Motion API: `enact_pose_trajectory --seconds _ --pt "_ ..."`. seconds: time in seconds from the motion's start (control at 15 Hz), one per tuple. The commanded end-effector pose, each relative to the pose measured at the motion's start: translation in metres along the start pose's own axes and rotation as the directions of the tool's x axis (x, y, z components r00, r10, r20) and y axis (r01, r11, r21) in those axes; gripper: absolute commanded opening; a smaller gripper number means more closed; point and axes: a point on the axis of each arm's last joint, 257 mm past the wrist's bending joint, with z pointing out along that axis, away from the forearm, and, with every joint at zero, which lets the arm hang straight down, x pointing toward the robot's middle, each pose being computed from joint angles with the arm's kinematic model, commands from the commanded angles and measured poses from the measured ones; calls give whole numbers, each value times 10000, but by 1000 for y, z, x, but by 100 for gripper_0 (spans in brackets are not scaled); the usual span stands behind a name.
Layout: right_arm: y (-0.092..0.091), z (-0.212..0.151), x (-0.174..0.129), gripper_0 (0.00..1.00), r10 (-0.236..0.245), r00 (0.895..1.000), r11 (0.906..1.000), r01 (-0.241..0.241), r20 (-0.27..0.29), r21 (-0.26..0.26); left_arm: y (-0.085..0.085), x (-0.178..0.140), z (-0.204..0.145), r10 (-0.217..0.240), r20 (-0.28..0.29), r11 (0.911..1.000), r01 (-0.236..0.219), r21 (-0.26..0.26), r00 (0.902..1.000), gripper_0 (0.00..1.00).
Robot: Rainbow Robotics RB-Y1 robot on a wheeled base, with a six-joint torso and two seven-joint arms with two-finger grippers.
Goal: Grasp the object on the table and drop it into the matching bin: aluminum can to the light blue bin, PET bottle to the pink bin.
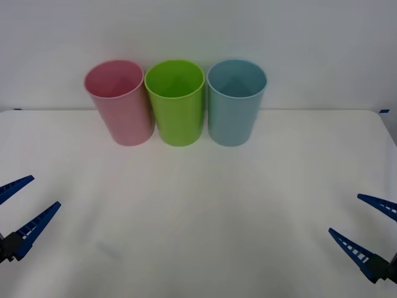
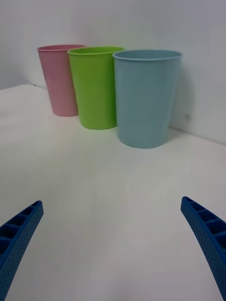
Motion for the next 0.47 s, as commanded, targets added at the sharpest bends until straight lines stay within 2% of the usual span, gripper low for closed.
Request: enact_pose_trajectory --seconds 0.07,0.47 --pt "4 -12 8 100 134 9996 9999 -133 -241 33 0 0 0 0 0 10000 0 0 10000 100" --pt "7 -17 14 100 261 9990 9996 -259 -355 62 0 0 0 0 0 10000 0 0 10000 100"
